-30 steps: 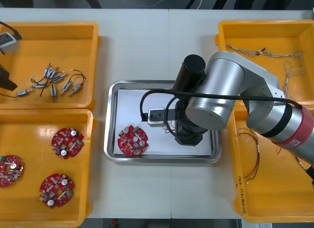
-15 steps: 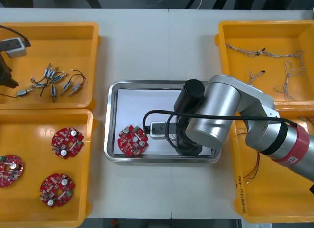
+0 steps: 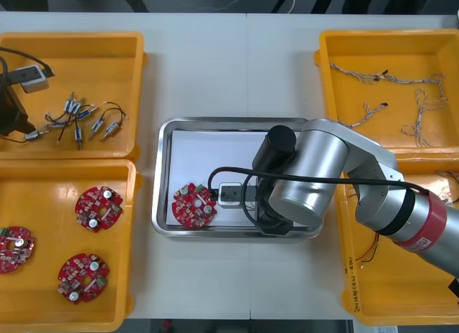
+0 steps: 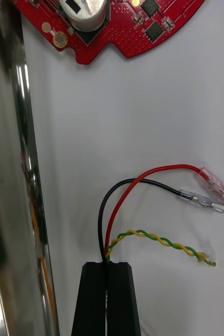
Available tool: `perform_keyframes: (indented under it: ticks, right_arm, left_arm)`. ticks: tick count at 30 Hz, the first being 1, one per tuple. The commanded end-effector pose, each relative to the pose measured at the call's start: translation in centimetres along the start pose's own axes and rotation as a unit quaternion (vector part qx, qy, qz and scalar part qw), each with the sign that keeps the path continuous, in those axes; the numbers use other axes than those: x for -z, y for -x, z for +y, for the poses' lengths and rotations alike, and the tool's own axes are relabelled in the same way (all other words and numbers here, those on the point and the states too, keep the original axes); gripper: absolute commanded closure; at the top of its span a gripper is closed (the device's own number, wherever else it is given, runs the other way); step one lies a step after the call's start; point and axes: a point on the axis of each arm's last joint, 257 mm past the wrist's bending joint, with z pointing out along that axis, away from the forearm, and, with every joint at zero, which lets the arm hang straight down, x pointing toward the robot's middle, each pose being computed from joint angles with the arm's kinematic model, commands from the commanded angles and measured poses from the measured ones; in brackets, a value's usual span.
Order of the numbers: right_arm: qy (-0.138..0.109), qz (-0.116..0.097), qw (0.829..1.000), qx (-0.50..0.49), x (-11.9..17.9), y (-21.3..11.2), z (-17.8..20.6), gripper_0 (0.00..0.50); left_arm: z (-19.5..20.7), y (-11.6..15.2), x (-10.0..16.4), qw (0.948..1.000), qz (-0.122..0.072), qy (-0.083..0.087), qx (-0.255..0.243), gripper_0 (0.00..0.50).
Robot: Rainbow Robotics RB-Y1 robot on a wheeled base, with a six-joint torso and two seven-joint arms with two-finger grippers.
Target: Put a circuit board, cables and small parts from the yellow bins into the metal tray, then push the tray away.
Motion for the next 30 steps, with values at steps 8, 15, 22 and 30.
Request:
perform_keyframes:
  ticks: [8,15,22,30]
  right_arm:
    - [-0.011,-0.020,0.999,-0.030,0.0,2.0,0.3,0.000]
    - [-0.013,-0.021,0.999,-0.048,0.6,1.9,-0.2,0.000]
    - [-0.013,-0.030,0.996,-0.083,3.7,2.2,-1.9,0.000]
    - [-0.007,-0.024,0.985,-0.169,8.7,1.5,-3.8,0.000]
  left_arm:
    - [3.1,-0.4,0.9,0.9991,0.005,0.035,-0.024,0.000]
    - [3.0,-0.5,-0.4,0.9988,0.007,0.039,-0.028,0.000]
    - [3.0,-1.0,-1.2,0.9987,0.011,0.042,-0.028,0.000]
    - [3.1,-1.5,-2.0,0.9985,0.011,0.046,-0.026,0.000]
